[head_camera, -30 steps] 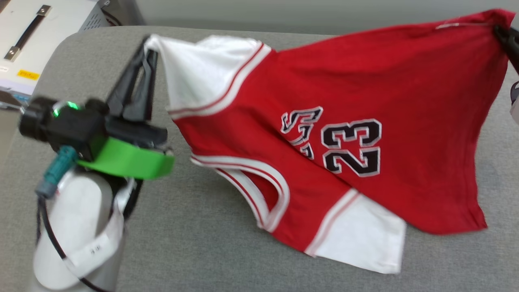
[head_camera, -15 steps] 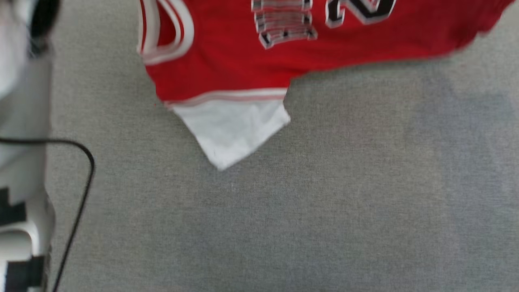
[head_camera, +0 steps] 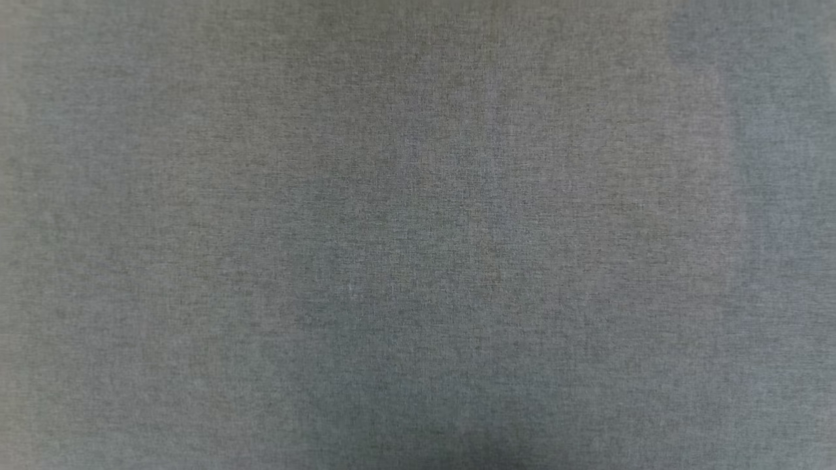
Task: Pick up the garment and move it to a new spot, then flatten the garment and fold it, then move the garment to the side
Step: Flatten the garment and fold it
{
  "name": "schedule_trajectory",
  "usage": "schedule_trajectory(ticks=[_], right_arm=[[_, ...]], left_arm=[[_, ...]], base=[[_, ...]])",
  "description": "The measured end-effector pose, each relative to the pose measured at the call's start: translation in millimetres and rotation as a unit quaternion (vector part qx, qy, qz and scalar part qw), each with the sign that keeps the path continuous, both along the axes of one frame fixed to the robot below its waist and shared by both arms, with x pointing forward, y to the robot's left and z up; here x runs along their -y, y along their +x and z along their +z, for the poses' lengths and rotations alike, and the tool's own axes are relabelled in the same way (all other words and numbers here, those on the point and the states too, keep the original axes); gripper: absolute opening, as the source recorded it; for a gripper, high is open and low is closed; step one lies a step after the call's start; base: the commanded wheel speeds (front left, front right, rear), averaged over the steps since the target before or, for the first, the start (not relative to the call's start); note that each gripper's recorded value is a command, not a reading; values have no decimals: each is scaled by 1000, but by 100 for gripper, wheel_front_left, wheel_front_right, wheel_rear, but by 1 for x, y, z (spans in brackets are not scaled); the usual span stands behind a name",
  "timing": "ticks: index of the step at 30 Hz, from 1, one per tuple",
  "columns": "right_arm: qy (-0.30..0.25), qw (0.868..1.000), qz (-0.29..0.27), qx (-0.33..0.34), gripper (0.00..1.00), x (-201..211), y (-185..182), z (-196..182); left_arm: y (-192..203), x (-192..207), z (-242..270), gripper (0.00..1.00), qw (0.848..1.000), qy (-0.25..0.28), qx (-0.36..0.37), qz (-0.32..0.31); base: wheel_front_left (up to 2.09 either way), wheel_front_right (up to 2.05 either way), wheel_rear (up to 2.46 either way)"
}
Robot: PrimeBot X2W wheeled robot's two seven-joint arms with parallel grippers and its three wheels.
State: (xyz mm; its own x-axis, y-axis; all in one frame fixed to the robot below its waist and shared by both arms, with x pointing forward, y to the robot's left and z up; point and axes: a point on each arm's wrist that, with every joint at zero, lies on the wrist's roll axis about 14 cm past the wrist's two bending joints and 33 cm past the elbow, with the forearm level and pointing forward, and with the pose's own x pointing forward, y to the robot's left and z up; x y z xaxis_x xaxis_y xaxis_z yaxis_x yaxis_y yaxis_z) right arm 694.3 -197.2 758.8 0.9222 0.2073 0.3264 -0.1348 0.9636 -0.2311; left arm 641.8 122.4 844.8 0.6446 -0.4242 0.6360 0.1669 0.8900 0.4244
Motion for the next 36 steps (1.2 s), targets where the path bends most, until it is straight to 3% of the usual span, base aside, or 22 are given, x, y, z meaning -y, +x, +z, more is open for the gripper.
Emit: schedule_trajectory(ticks=[6, 17, 26, 36], right_arm=[[-8, 1000, -2, -21, 0, -4, 27, -28], [-18, 992, 38, -118, 0, -27, 37, -139], [-2, 978, 71, -194, 0, -37, -5, -214], [7, 960, 106, -260, 0, -42, -86, -264]], left_arm=[[34, -13, -28, 0, 999, -12, -32, 9], [66, -33, -141, 0, 988, -51, -146, 7], [22, -39, -215, 0, 973, -65, -223, 4], [-75, -55, -271, 0, 952, -103, -286, 32]], base=[[0, 0, 0], [0, 0, 0], [0, 0, 0], [0, 0, 0]])
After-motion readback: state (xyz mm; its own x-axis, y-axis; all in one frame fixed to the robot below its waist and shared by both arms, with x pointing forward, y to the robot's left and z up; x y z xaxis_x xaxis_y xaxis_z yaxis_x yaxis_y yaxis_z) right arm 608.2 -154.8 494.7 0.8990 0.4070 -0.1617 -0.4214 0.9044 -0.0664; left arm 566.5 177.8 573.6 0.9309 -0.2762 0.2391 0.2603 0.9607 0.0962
